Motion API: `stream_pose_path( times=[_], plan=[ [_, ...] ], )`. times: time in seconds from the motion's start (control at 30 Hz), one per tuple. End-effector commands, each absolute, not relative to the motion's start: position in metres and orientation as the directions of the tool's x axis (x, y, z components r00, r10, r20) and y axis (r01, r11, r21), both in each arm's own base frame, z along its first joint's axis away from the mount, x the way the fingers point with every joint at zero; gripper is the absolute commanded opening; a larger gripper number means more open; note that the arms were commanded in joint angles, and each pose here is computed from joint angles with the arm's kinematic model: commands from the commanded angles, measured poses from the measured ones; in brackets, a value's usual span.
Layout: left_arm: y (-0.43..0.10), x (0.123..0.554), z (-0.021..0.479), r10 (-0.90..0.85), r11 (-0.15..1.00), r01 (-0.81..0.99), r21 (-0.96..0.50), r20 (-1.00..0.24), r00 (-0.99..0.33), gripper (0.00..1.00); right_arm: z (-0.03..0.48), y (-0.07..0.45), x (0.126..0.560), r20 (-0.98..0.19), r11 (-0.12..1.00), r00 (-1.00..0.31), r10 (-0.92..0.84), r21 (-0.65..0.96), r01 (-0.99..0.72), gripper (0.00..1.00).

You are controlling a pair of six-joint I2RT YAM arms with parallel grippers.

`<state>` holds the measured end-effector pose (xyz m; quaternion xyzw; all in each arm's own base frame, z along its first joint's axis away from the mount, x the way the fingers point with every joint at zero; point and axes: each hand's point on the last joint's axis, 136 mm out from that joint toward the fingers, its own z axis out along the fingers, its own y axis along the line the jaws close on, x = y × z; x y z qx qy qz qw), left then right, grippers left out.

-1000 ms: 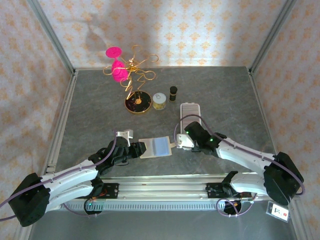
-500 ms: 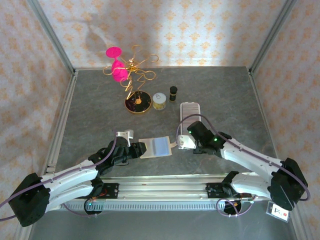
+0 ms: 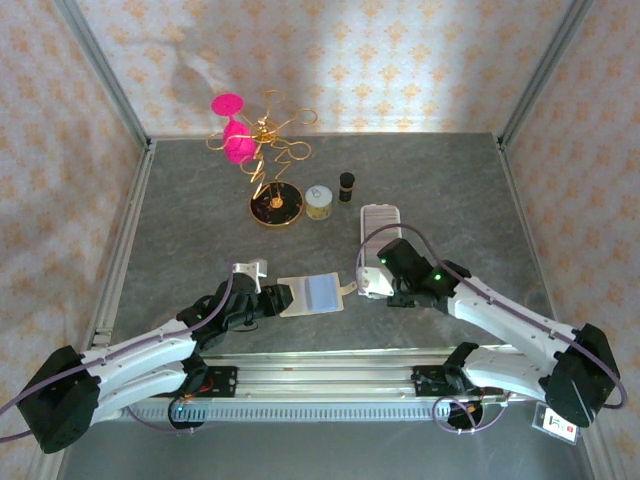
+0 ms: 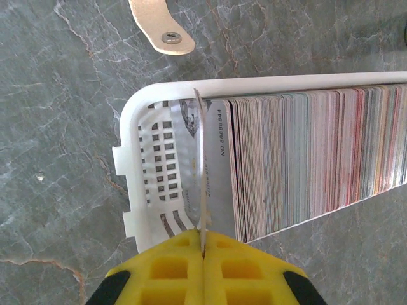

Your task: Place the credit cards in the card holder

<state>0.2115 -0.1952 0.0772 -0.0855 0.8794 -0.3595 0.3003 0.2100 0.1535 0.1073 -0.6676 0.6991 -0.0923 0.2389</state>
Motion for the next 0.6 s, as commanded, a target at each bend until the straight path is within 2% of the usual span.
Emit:
stream_pose_path(
  times=[0.0, 0.1, 0.4, 0.57],
  plan=[
    [-0.200, 0.216, 0.089, -0.369, 0.721, 0.080, -0.688, -0.480, -0.796, 0.41, 0.135, 0.165, 0.210, -0.321, 0.188, -0.047, -0.946, -0.421, -0.887, 0.00],
    [-0.200, 0.216, 0.089, -0.364, 0.725, 0.079, -0.684, -0.478, -0.800, 0.39, 0.135, 0.168, 0.205, -0.344, 0.204, -0.062, -0.937, -0.393, -0.897, 0.00],
    [-0.199, 0.219, 0.095, -0.342, 0.746, 0.094, -0.659, -0.500, -0.795, 0.38, 0.108, 0.140, 0.211, -0.173, 0.129, -0.055, -0.983, -0.454, -0.881, 0.00],
    [-0.200, 0.219, 0.095, -0.343, 0.742, 0.097, -0.664, -0.500, -0.795, 0.38, 0.098, 0.135, 0.213, -0.126, 0.114, -0.064, -0.990, -0.451, -0.885, 0.00]
  ],
)
